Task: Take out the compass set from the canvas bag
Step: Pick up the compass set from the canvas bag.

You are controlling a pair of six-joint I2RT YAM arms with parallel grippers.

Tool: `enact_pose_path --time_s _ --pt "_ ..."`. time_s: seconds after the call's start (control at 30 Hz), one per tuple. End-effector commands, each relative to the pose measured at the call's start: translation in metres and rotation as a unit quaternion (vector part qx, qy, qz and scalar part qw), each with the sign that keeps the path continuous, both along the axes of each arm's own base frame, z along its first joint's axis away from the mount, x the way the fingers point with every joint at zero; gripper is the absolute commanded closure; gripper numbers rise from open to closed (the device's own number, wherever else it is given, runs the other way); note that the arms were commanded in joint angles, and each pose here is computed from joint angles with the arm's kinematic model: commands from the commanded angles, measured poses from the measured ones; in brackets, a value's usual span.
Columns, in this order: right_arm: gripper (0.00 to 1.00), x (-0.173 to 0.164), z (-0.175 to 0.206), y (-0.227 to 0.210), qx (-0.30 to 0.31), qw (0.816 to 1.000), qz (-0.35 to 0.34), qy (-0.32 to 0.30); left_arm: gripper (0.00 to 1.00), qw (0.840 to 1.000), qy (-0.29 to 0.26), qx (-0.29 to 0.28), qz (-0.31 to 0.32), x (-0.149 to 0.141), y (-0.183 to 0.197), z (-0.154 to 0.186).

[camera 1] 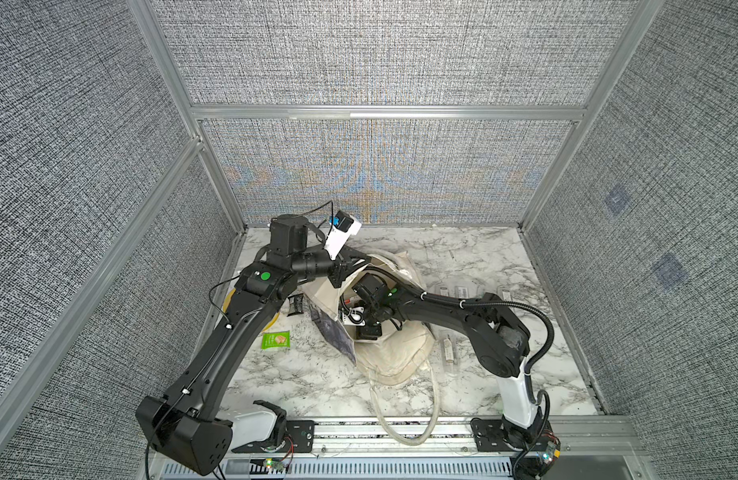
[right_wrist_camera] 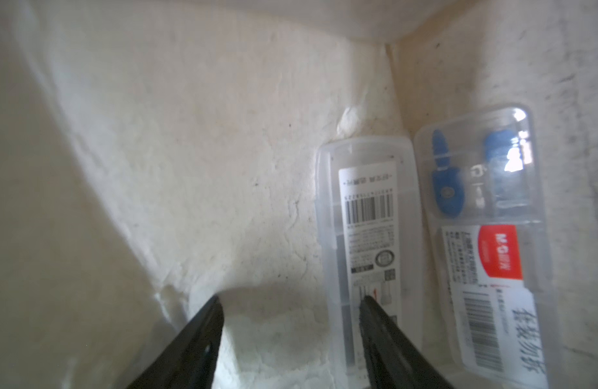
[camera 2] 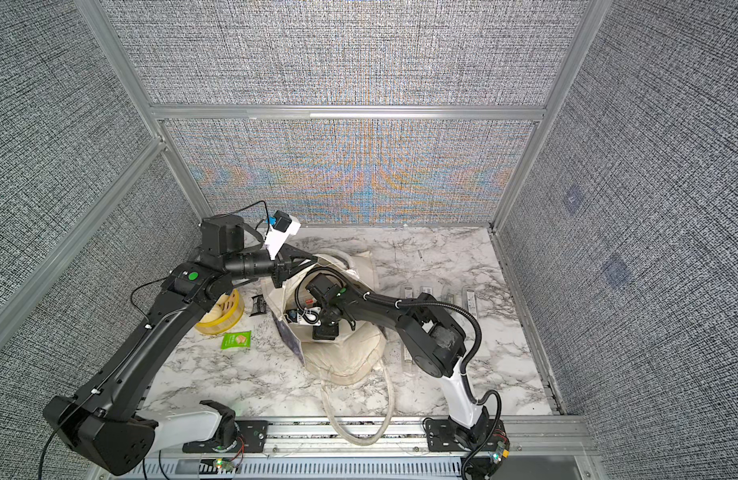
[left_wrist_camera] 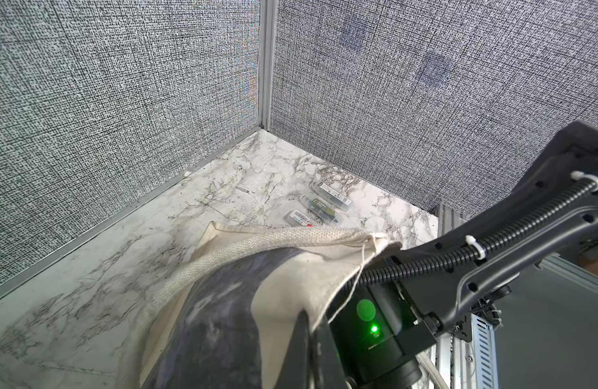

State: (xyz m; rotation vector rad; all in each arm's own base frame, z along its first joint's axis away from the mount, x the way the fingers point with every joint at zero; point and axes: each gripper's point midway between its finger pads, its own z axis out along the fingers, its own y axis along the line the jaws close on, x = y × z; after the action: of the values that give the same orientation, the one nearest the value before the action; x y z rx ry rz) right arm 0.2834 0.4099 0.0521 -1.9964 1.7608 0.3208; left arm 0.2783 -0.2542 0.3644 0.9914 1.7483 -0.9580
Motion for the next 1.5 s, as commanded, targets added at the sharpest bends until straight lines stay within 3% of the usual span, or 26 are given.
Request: enact_pose_path --time_s 0.0,0.33,0.7,1.0,1.23,1.47 --pt "0.32 0.006 0.005 0.002 0.006 1.0 -0.013 -0.01 1.0 1.0 -0.018 -0.014 -0.022 -0.005 -0.004 0.011" --pt "0.33 0.019 0.039 0.012 0.072 0.996 -0.036 -0.037 1.0 0.999 -0.02 -0.014 -0.025 -0.007 -0.004 0.012" --pt "0.28 0.029 -0.003 0.007 0.004 0.999 -0.044 0.009 1.0 0.999 -0.02 -0.016 -0.029 -0.009 -0.004 0.013" --pt "0.32 0.026 -0.03 -0.008 -0.065 0.993 -0.073 0.069 1.0 0.999 -0.021 -0.014 -0.027 -0.009 -0.004 0.013" --pt "0.39 0.015 -0.033 0.002 -0.063 0.992 -0.063 0.087 1.0 0.999 -0.019 -0.013 -0.026 -0.007 -0.004 0.011" --pt "0.47 0.017 -0.009 -0.001 -0.06 0.992 -0.076 0.076 1.0 0.999 -0.021 -0.011 -0.023 -0.007 -0.003 0.011"
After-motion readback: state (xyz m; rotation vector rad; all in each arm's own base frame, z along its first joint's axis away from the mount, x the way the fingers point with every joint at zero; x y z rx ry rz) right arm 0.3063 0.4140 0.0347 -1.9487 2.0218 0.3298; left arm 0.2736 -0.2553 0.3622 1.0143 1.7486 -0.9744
